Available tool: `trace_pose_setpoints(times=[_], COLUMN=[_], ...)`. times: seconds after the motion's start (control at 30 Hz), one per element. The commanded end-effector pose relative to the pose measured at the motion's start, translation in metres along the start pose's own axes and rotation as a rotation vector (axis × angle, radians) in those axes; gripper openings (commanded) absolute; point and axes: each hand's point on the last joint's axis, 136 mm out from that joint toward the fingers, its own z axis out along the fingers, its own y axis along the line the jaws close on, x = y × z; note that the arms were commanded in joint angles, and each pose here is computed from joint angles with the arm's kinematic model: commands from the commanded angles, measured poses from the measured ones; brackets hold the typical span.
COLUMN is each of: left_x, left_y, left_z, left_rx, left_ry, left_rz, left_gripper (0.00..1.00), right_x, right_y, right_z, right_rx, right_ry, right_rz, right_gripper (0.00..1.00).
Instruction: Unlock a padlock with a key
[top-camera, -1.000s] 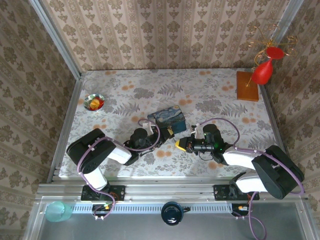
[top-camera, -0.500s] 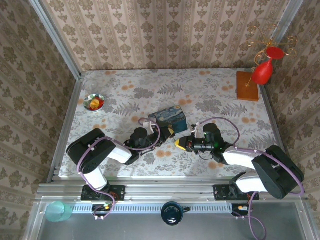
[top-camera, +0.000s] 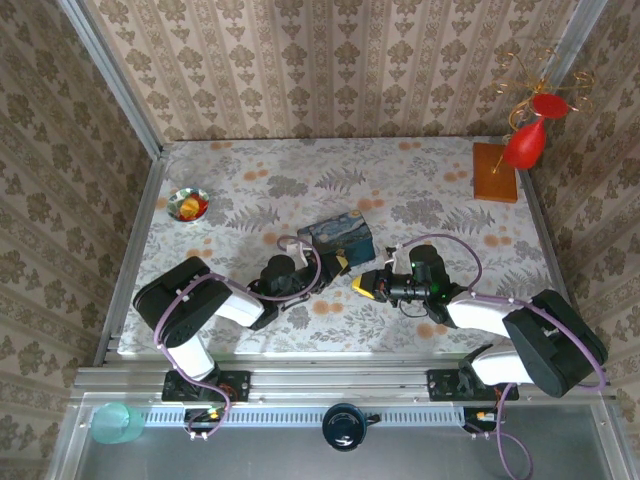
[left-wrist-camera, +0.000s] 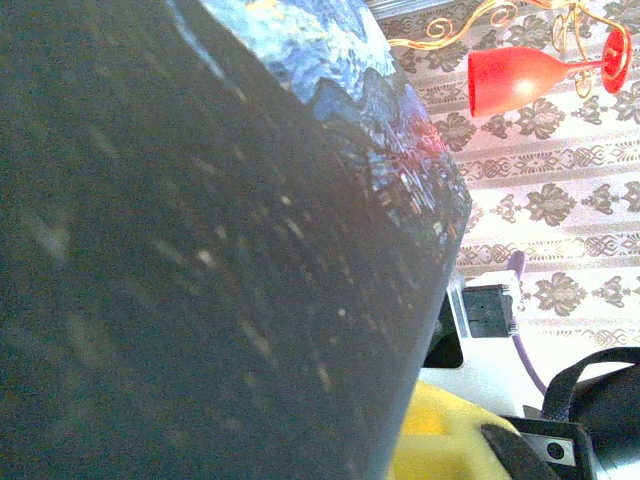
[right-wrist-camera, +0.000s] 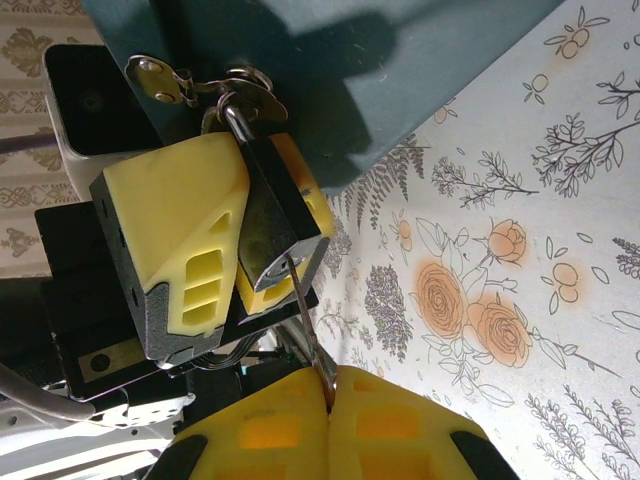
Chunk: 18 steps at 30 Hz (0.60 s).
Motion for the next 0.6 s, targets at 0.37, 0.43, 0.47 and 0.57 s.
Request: trace_pose_setpoints(times=[0.37, 0.43, 0.47, 0.57], left_x=[0.006, 0.008, 0.008, 0.01], left_y=[-0.056, -0.056, -0.057, -0.058], left_z=[0.003, 0.004, 0.004, 0.005], left_rx=[0.169, 0.169, 0.17, 0.173], left_ry=[0.007, 0.006, 0.007, 0.011], left_rz=[0.003, 0.003, 0.004, 0.005], left_gripper=[0.04, 0.04, 0.04, 0.04], right_x=[-0.023, -0.025, -0.026, -0.029], right_y=[0.001, 0.001, 0.002, 0.003], right_z=[0.009, 0.011, 0.012, 0.015], right_rx=[-0.045, -0.065, -0.076, -0.106], right_ry=[-0.033, -0.027, -0.025, -0.025], right_rz=[0.022, 0.045, 0.053, 0.08], right_gripper=[0.0, 0.0, 0.0, 0.0])
